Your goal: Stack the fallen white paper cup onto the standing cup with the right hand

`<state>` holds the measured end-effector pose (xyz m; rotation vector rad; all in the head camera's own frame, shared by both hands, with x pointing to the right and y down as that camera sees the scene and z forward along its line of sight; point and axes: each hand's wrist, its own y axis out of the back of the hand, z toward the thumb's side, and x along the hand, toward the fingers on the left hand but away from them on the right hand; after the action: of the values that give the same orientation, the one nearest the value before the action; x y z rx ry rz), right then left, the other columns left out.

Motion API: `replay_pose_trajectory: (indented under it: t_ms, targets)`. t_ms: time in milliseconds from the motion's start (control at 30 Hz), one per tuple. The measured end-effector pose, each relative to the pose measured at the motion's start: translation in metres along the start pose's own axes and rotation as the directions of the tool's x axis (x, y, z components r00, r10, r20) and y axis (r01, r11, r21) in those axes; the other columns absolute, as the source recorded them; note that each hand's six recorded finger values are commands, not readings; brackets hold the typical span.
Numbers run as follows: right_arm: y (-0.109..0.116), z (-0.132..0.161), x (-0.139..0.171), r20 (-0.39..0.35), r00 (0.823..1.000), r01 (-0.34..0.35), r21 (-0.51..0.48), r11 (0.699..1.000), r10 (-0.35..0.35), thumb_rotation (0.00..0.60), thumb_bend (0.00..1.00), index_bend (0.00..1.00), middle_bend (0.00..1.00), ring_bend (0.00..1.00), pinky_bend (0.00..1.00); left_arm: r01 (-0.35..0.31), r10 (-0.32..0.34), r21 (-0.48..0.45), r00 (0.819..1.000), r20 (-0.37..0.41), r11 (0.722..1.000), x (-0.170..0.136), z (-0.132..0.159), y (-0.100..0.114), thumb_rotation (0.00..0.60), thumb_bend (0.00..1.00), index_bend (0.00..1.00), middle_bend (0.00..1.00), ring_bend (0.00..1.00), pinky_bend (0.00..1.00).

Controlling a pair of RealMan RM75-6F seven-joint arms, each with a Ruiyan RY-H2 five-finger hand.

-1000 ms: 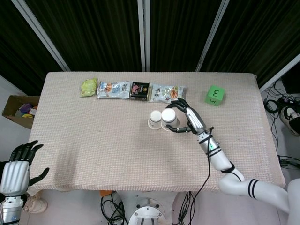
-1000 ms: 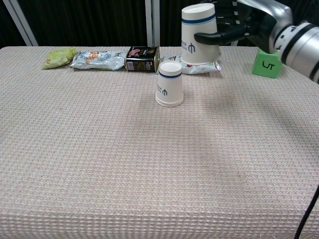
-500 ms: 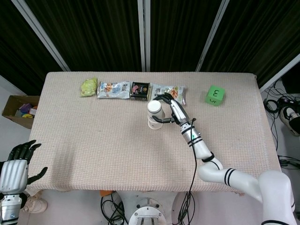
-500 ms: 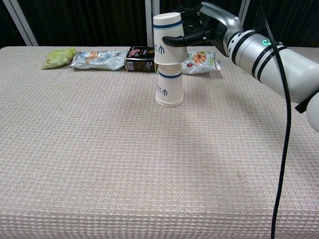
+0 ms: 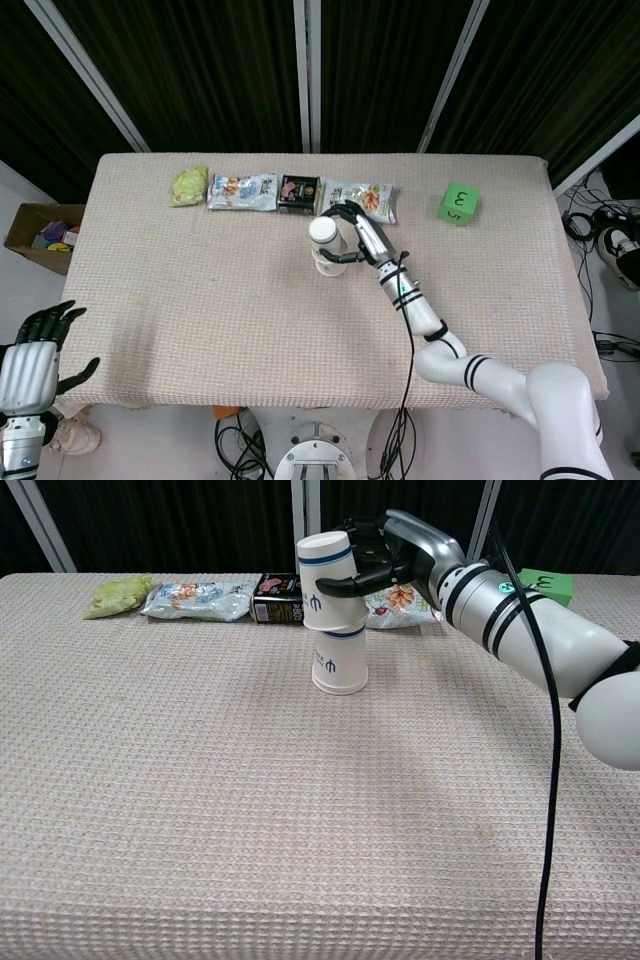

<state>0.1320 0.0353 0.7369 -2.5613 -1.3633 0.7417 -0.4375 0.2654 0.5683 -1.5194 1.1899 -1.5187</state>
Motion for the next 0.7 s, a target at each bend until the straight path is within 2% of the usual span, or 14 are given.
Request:
replay_pose_trajectory:
  t_ms: [133, 300, 433, 700]
  targets:
    - [0.0, -0.003, 0.002, -0.012, 1.0, 0.0, 0.016, 1.0, 0.0, 0.6, 0.19, 0.46, 0.31, 0.13, 0.04, 0.006, -0.006, -0.001, 1.0, 0.003, 1.0, 0.0, 0.001, -0.002, 0.6, 0.19, 0.22, 0.15, 0.13, 0.15]
    - [-0.002, -0.009, 0.005, -0.017, 1.0, -0.01, 0.028, 1.0, 0.01, 0.6, 0.14, 0.39, 0.28, 0.11, 0.03, 0.005, -0.005, -0.002, 1.0, 0.004, 1.0, 0.0, 0.002, -0.002, 0.6, 0.19, 0.22, 0.15, 0.13, 0.15]
    - [-0.002, -0.017, 0.009, -0.02, 1.0, -0.014, 0.062, 0.998, 0.015, 0.6, 0.1, 0.28, 0.22, 0.07, 0.01, 0.005, -0.005, -0.002, 1.0, 0.002, 1.0, -0.001, 0.001, -0.001, 0.6, 0.19, 0.22, 0.15, 0.13, 0.14]
    - [0.004, -0.043, 0.031, 0.002, 0.998, -0.06, 0.212, 0.976, 0.061, 0.6, 0.1, 0.07, 0.11, 0.0, 0.0, 0.009, -0.008, -0.009, 1.0, 0.008, 1.0, -0.002, 0.003, -0.003, 0.6, 0.19, 0.22, 0.15, 0.13, 0.15]
